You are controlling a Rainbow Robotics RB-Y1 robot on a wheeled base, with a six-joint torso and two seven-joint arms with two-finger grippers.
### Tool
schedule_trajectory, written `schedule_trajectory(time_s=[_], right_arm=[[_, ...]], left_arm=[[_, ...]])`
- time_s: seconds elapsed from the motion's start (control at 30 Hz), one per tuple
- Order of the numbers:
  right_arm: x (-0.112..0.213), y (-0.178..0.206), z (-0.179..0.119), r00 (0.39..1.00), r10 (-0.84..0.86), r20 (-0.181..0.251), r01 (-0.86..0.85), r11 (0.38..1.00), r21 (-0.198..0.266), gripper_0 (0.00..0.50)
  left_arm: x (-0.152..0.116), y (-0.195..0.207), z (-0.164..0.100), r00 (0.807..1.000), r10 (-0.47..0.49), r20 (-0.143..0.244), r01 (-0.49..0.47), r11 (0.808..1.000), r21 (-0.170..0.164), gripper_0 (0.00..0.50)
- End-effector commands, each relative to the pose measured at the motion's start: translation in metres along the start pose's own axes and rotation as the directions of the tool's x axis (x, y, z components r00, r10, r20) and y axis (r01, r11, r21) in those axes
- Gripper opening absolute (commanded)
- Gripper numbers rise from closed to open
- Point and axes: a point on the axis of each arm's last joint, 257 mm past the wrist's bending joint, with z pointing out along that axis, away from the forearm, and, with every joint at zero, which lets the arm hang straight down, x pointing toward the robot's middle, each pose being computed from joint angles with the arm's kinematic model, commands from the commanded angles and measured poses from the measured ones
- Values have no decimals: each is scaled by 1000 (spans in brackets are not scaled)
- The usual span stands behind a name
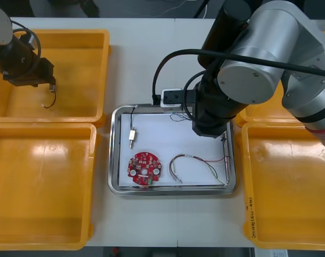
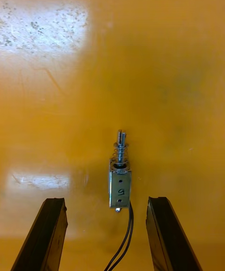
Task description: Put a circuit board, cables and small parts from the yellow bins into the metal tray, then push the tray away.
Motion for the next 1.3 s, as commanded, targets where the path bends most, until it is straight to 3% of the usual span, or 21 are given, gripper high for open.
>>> schedule_trajectory(time_s=[0.03,0.13,0.33,0.67,0.8,1.2,1.23,1.3], right_arm=[[-29,-4,1,989,-146,20,145,989,30,0],[-29,-3,12,980,-194,31,194,981,21,0],[-26,-4,32,968,-244,57,243,970,17,0],[-12,1,63,934,-356,-21,356,934,28,0],[-8,5,74,933,-359,-32,360,932,35,0],[-2,0,108,949,-314,8,314,949,35,0],[-1,-1,110,951,-309,8,308,951,36,0],[1,-2,111,952,-306,4,305,952,33,0]], left_arm=[[-33,-24,-13,997,-7,77,4,999,39,500],[-33,-27,-6,996,-5,87,1,999,41,500],[-30,-26,4,996,30,89,-31,999,10,500],[-21,-23,12,997,35,70,-35,999,0,500],[-18,-19,15,997,33,64,-33,999,-6,500],[-12,-15,25,997,25,75,-25,1000,-1,500],[-11,-14,27,997,23,77,-23,1000,1,476],[-10,-12,30,996,21,81,-21,1000,1,373]])
